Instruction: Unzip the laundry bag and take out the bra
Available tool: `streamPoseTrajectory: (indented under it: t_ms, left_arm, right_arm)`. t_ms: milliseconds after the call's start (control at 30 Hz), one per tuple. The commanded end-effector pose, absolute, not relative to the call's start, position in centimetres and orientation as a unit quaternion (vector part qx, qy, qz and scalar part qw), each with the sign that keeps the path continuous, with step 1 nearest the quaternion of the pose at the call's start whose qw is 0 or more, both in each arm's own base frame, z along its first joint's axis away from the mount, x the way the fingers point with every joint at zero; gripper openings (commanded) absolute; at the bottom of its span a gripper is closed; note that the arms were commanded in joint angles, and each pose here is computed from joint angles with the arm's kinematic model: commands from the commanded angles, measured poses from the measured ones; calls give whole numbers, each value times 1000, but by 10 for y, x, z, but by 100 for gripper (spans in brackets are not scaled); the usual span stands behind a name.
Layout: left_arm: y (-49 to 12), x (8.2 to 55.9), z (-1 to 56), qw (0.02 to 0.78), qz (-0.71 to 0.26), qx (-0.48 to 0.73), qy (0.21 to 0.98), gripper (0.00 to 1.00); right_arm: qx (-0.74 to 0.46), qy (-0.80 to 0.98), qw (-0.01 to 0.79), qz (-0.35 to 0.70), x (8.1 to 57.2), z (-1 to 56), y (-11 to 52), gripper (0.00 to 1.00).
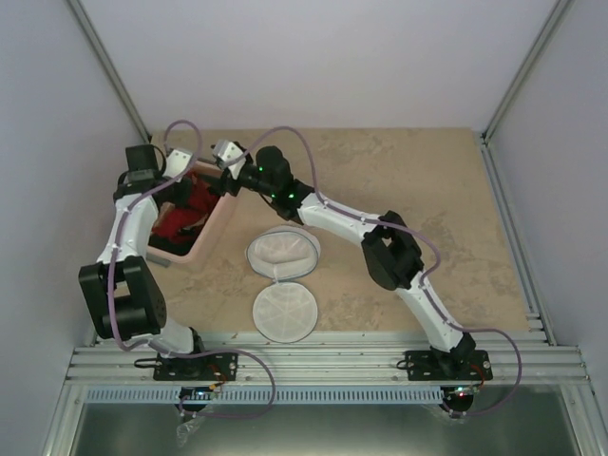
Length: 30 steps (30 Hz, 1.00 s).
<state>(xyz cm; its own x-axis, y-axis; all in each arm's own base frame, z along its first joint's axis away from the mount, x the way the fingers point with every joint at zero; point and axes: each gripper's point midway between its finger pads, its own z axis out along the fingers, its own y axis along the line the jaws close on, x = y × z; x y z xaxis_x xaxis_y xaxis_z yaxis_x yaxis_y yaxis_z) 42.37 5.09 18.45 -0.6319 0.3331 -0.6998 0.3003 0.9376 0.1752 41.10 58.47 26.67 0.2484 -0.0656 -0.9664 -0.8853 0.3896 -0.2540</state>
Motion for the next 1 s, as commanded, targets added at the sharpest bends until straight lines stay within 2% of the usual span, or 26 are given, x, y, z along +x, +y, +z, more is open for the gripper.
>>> streamPoseTrajectory:
  t_ms: [0, 267, 300, 400, 467, 533, 600, 800, 967]
  left_arm:
    - [45, 436, 179, 382, 61, 191, 902, 0]
    - [7, 436, 144, 334, 22, 232, 913, 0]
    - [2, 435, 141, 331, 14, 239, 913, 4]
    - [-3, 440, 153, 344, 1, 226, 911, 53]
    - [2, 446, 173, 364, 9, 201, 910, 75]
    - [9, 451, 197, 385, 23, 171, 906, 89]
    - [8, 448, 217, 393, 19, 160, 905, 98]
    - [-19, 420, 252, 416, -39, 200, 886, 99]
    - [-15, 413, 257, 411, -26, 195, 890, 99]
  right_arm:
    - [-443, 511, 674, 298, 400, 314, 562, 78]
    - [-422, 518, 694, 267, 372, 362, 502, 82]
    - [-420, 525, 690, 267, 369, 368, 493, 83]
    - [-426, 568, 651, 268, 364, 370, 468, 83]
    - [-443, 592, 617, 271, 354, 366, 453, 83]
    - [-468, 612, 572, 280, 337, 354, 437, 83]
    - [-485, 637, 527, 287, 320, 338, 419, 82]
    - [-466, 689, 462, 308, 282, 304, 371, 79]
    - [-454, 703, 449, 314, 271, 289, 355, 78]
